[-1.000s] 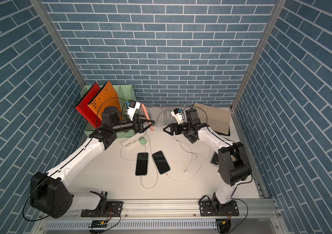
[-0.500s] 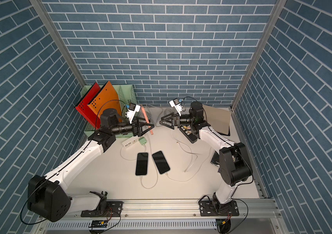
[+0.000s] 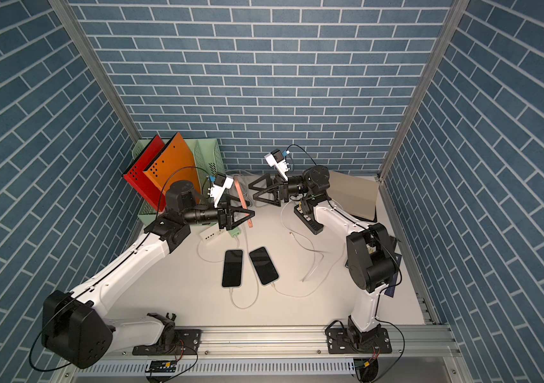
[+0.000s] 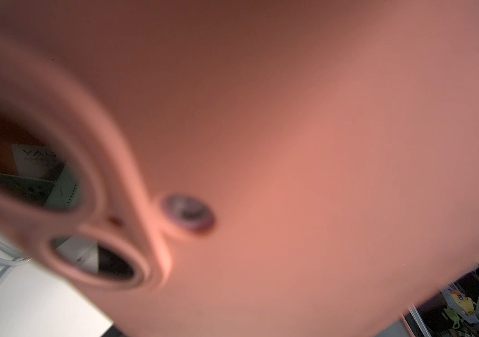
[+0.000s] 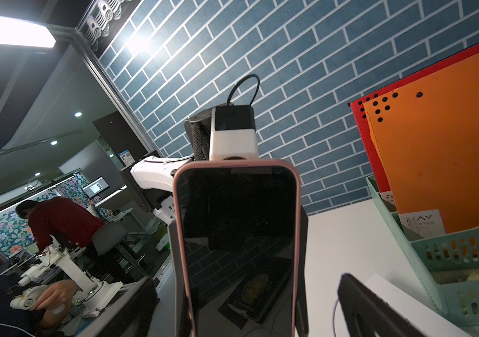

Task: Unplug the charging cable from the phone
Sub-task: Place the phone at the center of the board.

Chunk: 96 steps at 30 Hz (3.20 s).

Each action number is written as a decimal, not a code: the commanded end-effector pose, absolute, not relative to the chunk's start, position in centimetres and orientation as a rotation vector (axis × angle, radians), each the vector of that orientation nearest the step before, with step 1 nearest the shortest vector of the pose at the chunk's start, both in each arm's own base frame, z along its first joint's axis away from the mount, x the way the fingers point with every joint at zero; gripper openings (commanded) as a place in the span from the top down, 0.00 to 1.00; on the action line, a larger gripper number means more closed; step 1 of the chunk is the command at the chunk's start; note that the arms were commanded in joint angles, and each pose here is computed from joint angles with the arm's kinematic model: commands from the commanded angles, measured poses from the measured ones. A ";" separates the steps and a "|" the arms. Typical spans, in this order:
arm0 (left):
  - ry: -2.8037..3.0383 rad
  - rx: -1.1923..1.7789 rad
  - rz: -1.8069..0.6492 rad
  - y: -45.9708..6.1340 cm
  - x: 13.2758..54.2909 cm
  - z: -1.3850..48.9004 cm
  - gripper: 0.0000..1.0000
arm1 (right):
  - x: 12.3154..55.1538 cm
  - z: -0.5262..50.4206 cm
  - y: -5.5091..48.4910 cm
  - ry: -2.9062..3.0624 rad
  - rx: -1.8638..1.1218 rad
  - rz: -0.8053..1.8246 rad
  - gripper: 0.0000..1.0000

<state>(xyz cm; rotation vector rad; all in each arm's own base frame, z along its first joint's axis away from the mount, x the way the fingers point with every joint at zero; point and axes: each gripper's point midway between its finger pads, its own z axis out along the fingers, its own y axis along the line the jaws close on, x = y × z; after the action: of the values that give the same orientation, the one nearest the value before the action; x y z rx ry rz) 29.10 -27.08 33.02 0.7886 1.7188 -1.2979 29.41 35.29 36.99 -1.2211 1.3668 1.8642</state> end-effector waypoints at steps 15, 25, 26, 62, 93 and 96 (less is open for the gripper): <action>1.662 0.863 -1.297 -27.9 28.0 33.6 1.00 | 28.2 37.9 36.8 1.318 -1.272 1.889 0.00; 1.674 0.861 -1.299 -28.1 28.2 33.3 1.00 | 27.3 38.0 37.3 1.309 -1.286 1.903 0.00; 1.672 0.863 -1.296 -28.2 28.2 33.3 1.00 | 27.2 38.0 37.4 1.309 -1.287 1.905 0.00; 1.723 0.844 -1.240 -27.9 29.0 32.4 0.02 | 26.3 38.2 37.4 1.276 -1.308 1.899 0.82; 1.748 0.310 -0.715 -17.0 34.6 33.1 0.00 | 36.1 19.5 33.6 2.199 -0.842 1.233 1.00; 1.736 0.268 -0.696 -16.2 34.8 33.3 0.00 | 36.2 15.7 32.5 2.388 -0.817 0.979 1.00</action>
<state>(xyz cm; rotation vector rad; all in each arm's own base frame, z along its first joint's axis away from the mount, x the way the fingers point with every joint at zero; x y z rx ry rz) 34.44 -17.30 32.30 0.3305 1.7785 -0.7253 37.42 35.06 19.58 -0.7536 2.1640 1.3347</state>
